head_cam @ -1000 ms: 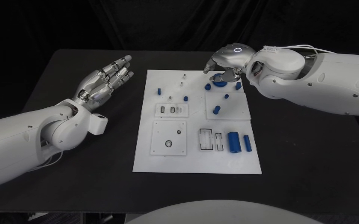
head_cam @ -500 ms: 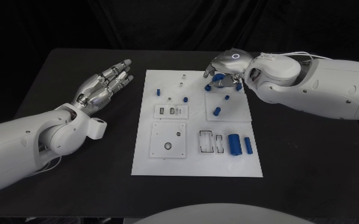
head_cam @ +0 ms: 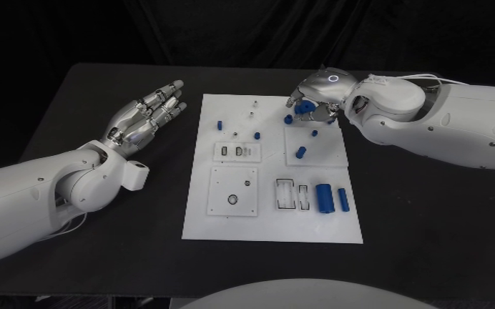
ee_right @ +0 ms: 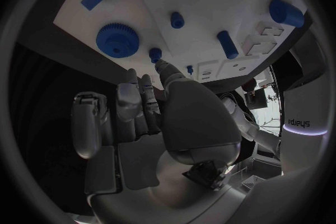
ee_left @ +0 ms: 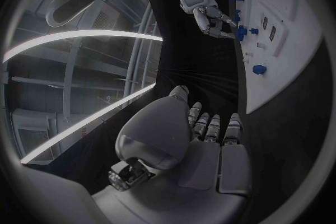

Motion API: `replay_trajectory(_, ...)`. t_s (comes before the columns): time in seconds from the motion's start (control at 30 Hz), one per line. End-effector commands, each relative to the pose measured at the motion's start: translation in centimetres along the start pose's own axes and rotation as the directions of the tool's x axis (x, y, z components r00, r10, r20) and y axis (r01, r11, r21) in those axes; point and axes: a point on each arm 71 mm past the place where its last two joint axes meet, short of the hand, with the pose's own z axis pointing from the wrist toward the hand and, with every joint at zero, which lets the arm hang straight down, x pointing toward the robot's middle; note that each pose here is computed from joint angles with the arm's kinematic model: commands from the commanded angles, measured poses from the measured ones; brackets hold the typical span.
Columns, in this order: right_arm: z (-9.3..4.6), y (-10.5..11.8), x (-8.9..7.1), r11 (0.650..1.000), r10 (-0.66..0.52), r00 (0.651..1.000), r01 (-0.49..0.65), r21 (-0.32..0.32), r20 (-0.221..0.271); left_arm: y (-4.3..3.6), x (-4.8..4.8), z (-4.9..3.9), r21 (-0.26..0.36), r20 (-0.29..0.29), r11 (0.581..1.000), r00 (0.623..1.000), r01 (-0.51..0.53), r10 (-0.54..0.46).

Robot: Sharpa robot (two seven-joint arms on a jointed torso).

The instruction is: Assemble the parts on the task board

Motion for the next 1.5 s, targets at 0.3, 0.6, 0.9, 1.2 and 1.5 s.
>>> replay_trajectory(0.3,0.1,0.2,0.6,1.000,0.013,1.000,-0.013,-0.014,-0.005,-0.92,-0.13,-0.06,0.126,-0.011,0.992,1.000,0.009,-0.007)
replay_trajectory(0.6,0.4,0.4,1.5,0.999,0.030,0.999,-0.031,-0.025,-0.015,-0.89,-0.36,-0.21,0.119,-0.009,0.993,1.000,0.007,-0.006)
replay_trajectory(0.9,0.8,0.7,1.9,0.999,0.041,0.999,-0.042,-0.032,-0.028,-0.87,-0.52,-0.36,0.110,-0.008,0.994,1.000,0.008,-0.007)
replay_trajectory(1.2,1.1,1.0,2.1,0.998,0.043,0.999,-0.044,-0.041,-0.031,-0.73,-0.60,-0.31,0.098,-0.014,0.995,1.000,0.013,-0.012)
replay_trajectory(1.5,1.3,1.1,2.5,0.998,0.044,0.998,-0.046,-0.051,-0.033,-0.61,-0.61,-0.20,0.092,-0.020,0.996,1.000,0.018,-0.016)
